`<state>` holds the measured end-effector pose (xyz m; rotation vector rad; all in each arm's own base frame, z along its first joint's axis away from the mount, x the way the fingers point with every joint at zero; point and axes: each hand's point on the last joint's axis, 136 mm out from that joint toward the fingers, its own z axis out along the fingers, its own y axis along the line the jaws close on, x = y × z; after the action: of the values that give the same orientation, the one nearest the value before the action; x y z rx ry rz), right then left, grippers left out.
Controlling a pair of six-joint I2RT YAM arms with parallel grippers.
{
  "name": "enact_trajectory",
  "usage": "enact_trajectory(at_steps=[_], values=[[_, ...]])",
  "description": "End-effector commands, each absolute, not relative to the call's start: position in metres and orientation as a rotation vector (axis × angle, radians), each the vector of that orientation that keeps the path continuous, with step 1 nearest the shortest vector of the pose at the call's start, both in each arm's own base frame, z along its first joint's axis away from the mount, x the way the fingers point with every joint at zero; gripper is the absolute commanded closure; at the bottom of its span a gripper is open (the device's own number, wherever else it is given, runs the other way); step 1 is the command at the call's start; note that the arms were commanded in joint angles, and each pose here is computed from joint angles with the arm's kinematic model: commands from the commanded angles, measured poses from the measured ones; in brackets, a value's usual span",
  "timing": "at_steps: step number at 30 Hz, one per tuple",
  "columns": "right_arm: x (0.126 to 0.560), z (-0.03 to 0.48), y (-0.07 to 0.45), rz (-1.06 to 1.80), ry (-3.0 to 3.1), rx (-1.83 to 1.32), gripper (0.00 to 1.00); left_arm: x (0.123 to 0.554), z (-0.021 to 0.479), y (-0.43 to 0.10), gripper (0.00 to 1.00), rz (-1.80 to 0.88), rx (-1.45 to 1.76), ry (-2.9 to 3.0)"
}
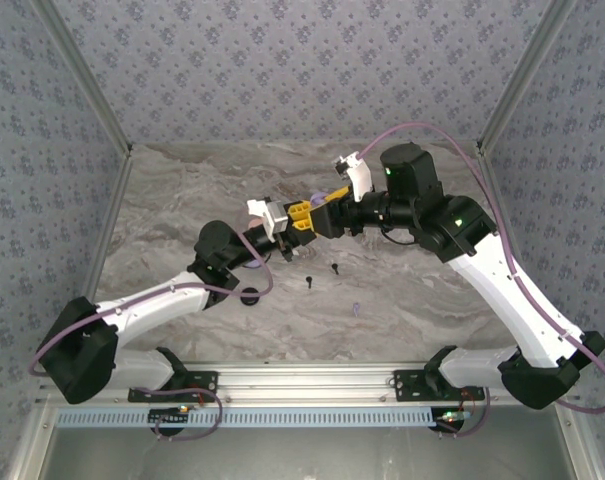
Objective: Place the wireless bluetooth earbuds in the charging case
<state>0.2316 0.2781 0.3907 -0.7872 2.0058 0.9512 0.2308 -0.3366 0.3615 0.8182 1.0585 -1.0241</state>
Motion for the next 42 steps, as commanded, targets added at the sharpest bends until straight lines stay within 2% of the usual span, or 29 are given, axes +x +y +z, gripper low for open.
enact_trajectory(at_steps=[1, 16, 35, 42], values=[[0.221, 0.405, 0.292, 0.984, 1.909, -0.896, 0.35, 0.228, 0.38, -0.34, 1.0, -1.059, 0.806, 1.014], [0.218, 0.404, 0.292, 0.875, 1.793, -1.049, 0.3, 0.229, 0.378, -0.343, 1.0, -1.096, 0.797, 1.031], [0.23, 0.43, 0.271, 0.756, 1.736, -0.954, 0.21, 0.23, 0.375, -0.344, 1.0, -1.104, 0.795, 1.04], [0.235, 0.443, 0.254, 0.769, 1.74, -0.85, 0.2, 0.23, 0.375, -0.344, 1.0, -1.104, 0.795, 1.04]])
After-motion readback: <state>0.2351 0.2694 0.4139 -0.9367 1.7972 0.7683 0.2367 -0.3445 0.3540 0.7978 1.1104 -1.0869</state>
